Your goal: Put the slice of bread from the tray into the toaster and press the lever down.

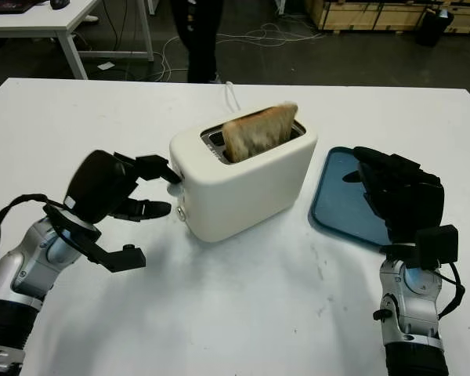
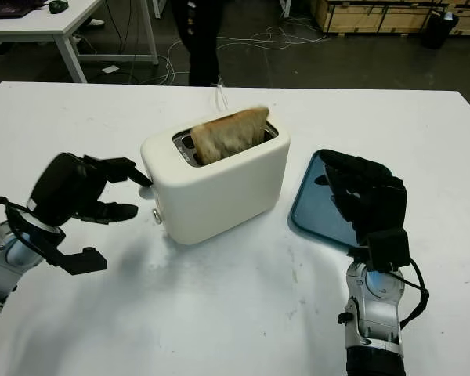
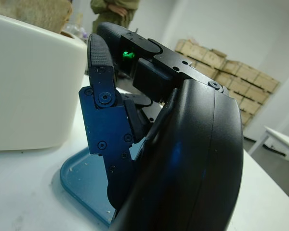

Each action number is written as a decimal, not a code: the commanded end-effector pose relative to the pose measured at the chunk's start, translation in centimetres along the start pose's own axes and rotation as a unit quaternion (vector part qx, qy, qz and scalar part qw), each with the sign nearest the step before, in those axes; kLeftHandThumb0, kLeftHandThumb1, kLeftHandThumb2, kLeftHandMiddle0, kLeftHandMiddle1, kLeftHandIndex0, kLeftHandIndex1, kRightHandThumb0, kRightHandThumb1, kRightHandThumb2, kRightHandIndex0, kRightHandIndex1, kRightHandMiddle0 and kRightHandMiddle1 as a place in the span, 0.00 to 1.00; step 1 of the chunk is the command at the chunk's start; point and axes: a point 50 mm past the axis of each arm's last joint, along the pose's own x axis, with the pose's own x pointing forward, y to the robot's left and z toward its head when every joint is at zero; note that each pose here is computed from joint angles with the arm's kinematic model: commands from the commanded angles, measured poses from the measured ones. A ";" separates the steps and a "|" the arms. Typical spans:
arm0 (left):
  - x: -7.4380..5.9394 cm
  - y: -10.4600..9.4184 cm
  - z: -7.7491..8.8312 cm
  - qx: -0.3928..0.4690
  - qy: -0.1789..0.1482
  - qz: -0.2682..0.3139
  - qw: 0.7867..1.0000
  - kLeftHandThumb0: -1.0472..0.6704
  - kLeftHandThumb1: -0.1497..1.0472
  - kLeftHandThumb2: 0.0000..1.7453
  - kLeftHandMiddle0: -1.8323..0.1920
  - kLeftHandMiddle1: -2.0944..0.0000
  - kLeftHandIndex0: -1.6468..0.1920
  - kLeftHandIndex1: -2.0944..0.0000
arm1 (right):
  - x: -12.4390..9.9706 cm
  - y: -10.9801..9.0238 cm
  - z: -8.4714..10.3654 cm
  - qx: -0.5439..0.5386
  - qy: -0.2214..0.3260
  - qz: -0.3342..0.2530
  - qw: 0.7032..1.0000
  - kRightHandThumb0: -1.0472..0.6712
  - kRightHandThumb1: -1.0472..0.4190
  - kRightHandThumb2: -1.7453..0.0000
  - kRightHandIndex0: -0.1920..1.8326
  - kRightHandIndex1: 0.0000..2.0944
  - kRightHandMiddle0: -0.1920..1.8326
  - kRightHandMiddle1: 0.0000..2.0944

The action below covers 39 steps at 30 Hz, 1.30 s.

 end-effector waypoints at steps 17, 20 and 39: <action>-4.5 -12.9 -1.2 -0.052 0.134 -0.175 0.974 0.04 0.52 0.49 0.25 0.41 0.19 1.00 | -0.1 -0.4 0.1 -0.006 0.012 0.001 1.000 0.31 0.09 0.92 0.47 0.61 0.67 0.00; -4.3 -12.4 -1.4 -0.043 0.124 -0.171 0.976 0.04 0.54 0.49 0.26 0.37 0.19 1.00 | -0.1 -0.3 0.1 -0.008 0.011 0.001 1.000 0.32 0.09 0.92 0.47 0.61 0.67 0.00; -4.6 -12.9 1.2 -0.034 0.151 -0.399 0.904 0.08 0.81 0.05 0.13 0.87 0.05 0.98 | -3.0 -1.2 0.9 -0.026 0.036 0.004 0.999 0.30 0.09 0.92 0.47 0.60 0.67 0.00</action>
